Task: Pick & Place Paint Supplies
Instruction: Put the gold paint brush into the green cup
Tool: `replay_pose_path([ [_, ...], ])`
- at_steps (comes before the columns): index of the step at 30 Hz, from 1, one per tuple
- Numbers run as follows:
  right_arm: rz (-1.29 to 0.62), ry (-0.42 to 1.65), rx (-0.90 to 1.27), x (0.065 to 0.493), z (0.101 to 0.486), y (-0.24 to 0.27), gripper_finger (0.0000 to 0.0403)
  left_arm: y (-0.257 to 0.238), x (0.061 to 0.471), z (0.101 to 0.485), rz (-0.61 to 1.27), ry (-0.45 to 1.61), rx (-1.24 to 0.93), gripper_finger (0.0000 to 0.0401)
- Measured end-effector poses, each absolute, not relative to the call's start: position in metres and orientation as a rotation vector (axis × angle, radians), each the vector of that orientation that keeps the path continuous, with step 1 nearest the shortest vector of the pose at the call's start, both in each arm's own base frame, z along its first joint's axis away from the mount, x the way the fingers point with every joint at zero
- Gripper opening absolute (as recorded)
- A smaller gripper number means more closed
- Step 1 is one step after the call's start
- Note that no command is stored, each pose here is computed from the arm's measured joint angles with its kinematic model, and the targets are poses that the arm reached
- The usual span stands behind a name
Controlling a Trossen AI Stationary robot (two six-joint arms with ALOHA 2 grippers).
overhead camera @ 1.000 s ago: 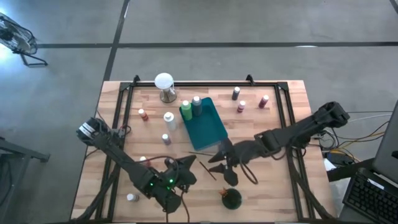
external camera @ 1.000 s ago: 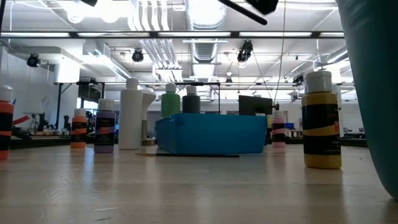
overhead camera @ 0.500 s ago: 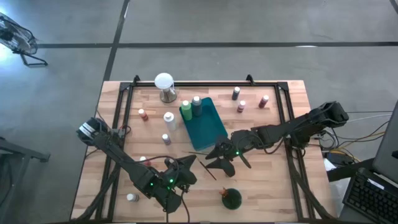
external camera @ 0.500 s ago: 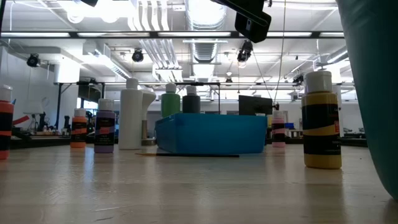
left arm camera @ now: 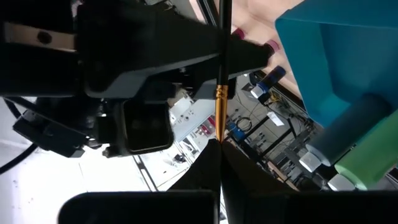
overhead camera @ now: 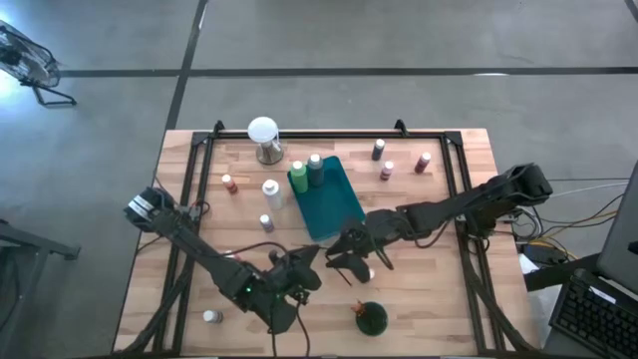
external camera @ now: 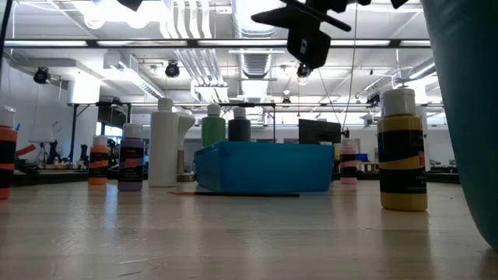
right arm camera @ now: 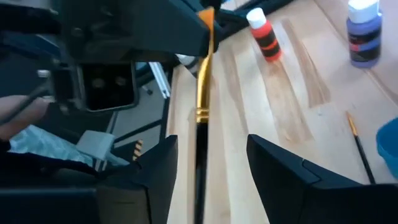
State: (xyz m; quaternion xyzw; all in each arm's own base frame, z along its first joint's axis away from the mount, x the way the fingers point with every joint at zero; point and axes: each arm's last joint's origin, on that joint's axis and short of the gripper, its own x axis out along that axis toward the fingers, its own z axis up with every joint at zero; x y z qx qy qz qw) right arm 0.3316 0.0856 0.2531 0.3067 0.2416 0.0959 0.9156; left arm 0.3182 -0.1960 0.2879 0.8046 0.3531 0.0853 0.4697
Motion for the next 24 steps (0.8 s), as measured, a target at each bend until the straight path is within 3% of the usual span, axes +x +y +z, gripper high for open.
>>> replay_pose_path([
  [10,0.212,0.472,0.604,0.3350,0.2516,0.0862,0.0143,-0.1925,0.3207,0.2880,0.207,0.874,1.972,0.0000],
  [17,0.210,0.470,0.576,0.3348,0.2514,0.0860,0.0024,-0.1926,0.3207,0.2880,0.205,0.872,1.972,0.0000],
  [24,0.207,0.488,0.571,0.3340,0.2500,0.0859,0.0014,-0.1931,0.3210,0.2872,0.183,0.854,1.952,0.0013],
])
